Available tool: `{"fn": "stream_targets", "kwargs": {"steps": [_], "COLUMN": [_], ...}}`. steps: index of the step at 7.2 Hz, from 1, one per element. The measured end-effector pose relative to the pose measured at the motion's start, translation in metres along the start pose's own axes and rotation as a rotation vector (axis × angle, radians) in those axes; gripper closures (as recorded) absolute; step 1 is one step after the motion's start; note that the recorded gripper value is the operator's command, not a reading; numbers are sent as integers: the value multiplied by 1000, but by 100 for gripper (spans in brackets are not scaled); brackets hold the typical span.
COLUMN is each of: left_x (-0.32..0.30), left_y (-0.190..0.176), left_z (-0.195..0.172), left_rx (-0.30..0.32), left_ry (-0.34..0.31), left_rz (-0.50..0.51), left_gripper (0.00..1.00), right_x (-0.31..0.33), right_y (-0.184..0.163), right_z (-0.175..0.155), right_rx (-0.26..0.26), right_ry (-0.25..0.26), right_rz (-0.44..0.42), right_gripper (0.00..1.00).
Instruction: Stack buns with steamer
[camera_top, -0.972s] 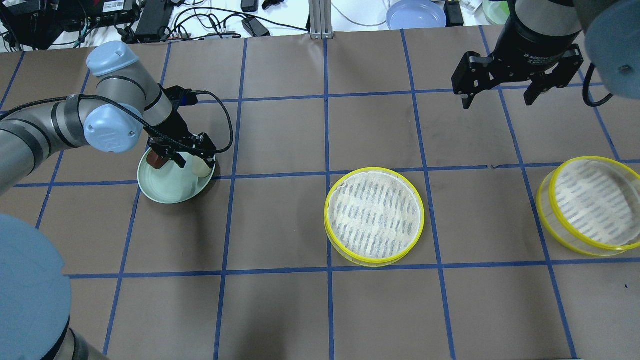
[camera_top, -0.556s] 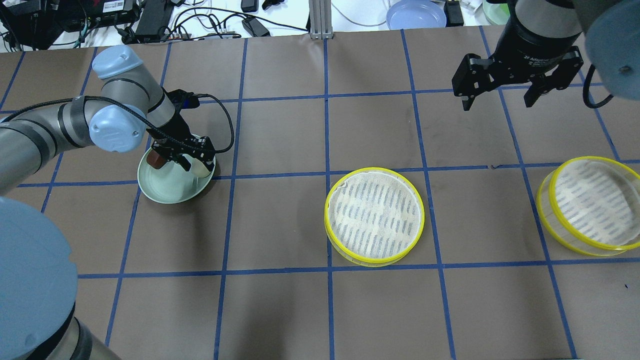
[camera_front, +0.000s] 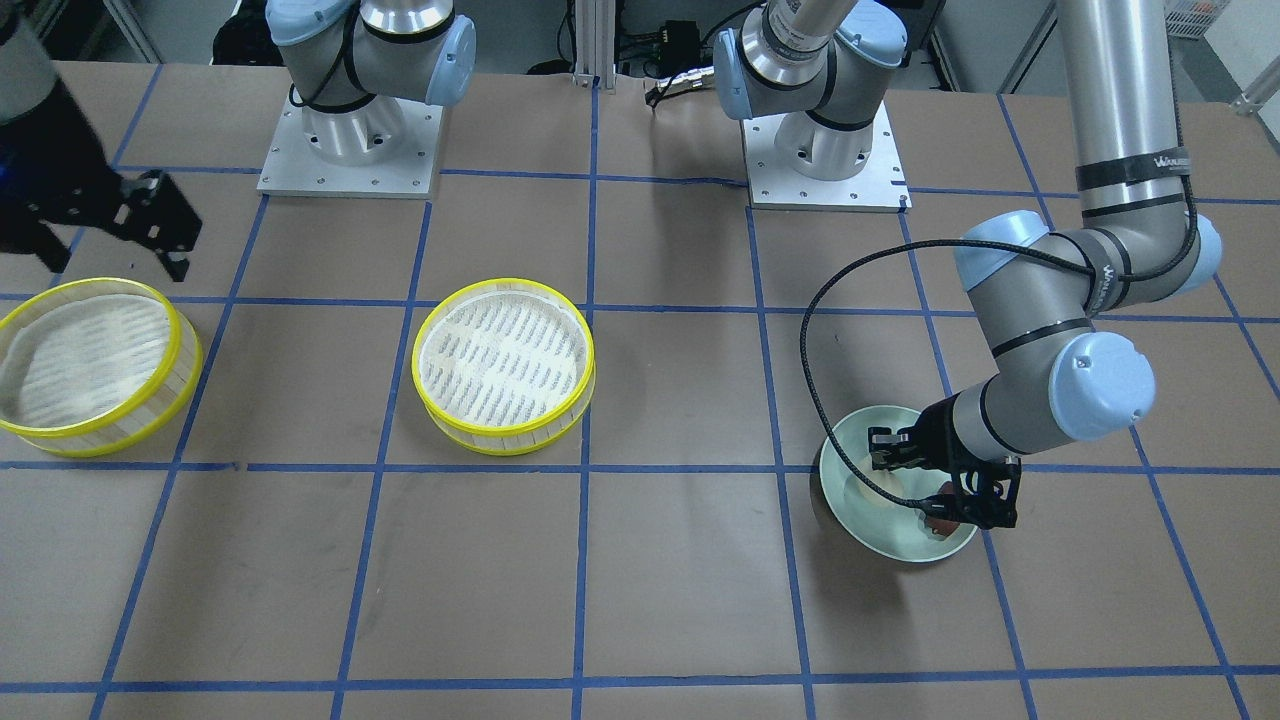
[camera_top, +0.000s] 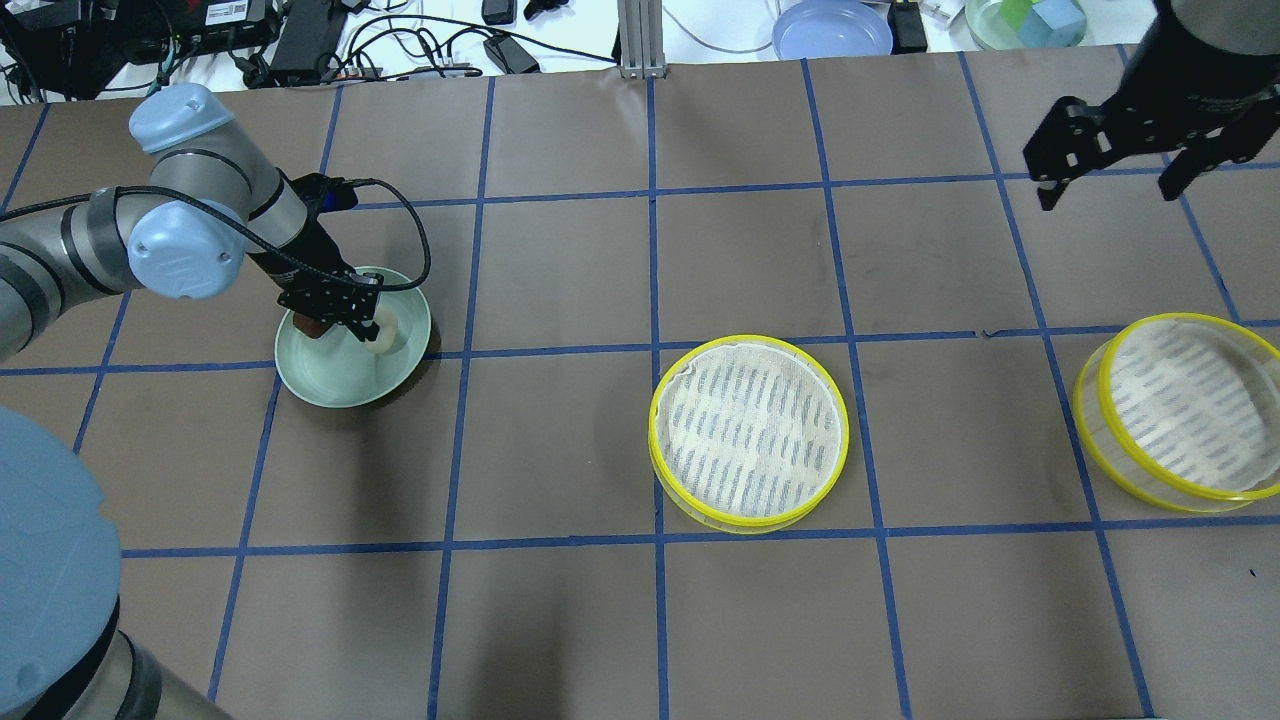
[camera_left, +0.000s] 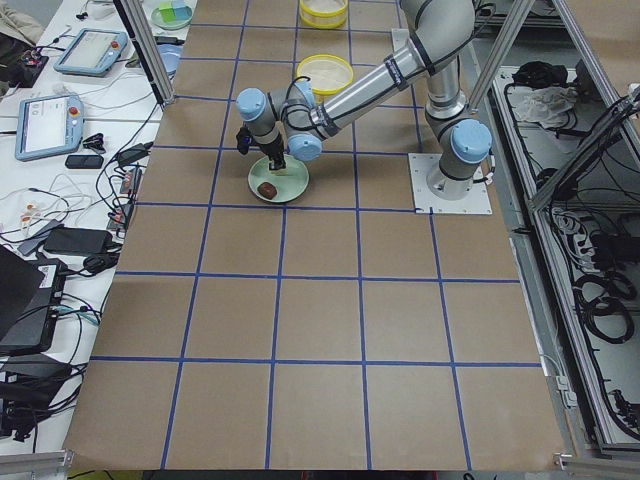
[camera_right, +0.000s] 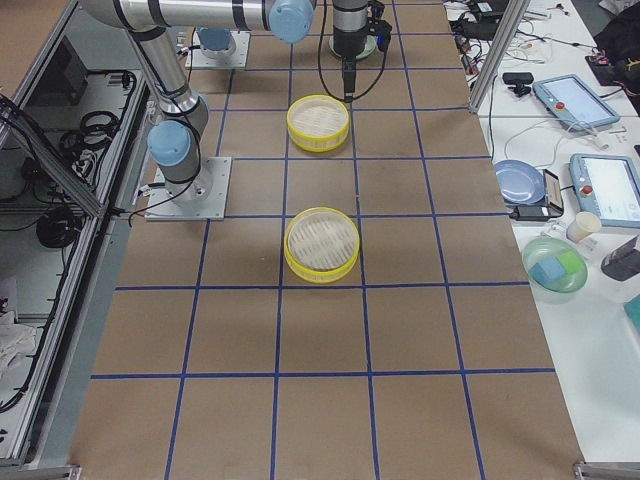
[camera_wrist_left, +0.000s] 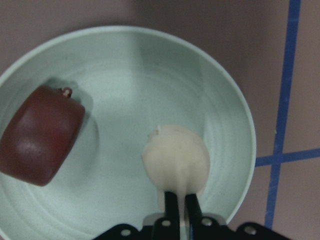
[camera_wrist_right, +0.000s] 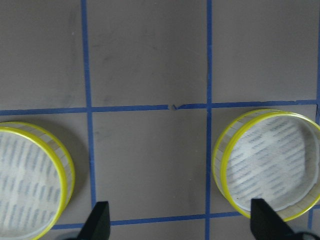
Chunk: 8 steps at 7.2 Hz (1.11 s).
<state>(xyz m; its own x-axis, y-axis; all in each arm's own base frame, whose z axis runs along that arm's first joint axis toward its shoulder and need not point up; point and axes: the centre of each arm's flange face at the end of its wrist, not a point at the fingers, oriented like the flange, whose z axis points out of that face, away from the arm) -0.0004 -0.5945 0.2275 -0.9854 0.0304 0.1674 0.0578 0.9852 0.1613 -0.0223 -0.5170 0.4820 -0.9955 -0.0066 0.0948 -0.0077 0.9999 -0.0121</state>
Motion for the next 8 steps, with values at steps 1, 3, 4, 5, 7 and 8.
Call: {"fn": "stream_targets", "kwargs": {"steps": [1,3,4,5,7,8], "left_x": [14,86,139,190,281,320], "left_y": [3,16,27,39,62,74], "left_z": [-27,-83,-94,-94,-78,-55], "left_rx": [0,8,17,23,27,5], "left_ry": [2,10,4,8,72,108], "left_rz": [-50,-147,-169,-174,-169,-150], "left_gripper": [100,100,100,100,100,100], "right_x": [51,149,193,225,264,277], "right_y": [-8,-5,-1,5,31,42], "right_z": [19,72,108,144,218,252], "right_rx": [-14,-77,-100,-101,-83,-83], "right_ry": [1,-34,-55,-60,-60,-68], "right_rz": [-43,-87,-114,-155,-204,-205], "right_gripper": [1,6,7,10,15,21]}}
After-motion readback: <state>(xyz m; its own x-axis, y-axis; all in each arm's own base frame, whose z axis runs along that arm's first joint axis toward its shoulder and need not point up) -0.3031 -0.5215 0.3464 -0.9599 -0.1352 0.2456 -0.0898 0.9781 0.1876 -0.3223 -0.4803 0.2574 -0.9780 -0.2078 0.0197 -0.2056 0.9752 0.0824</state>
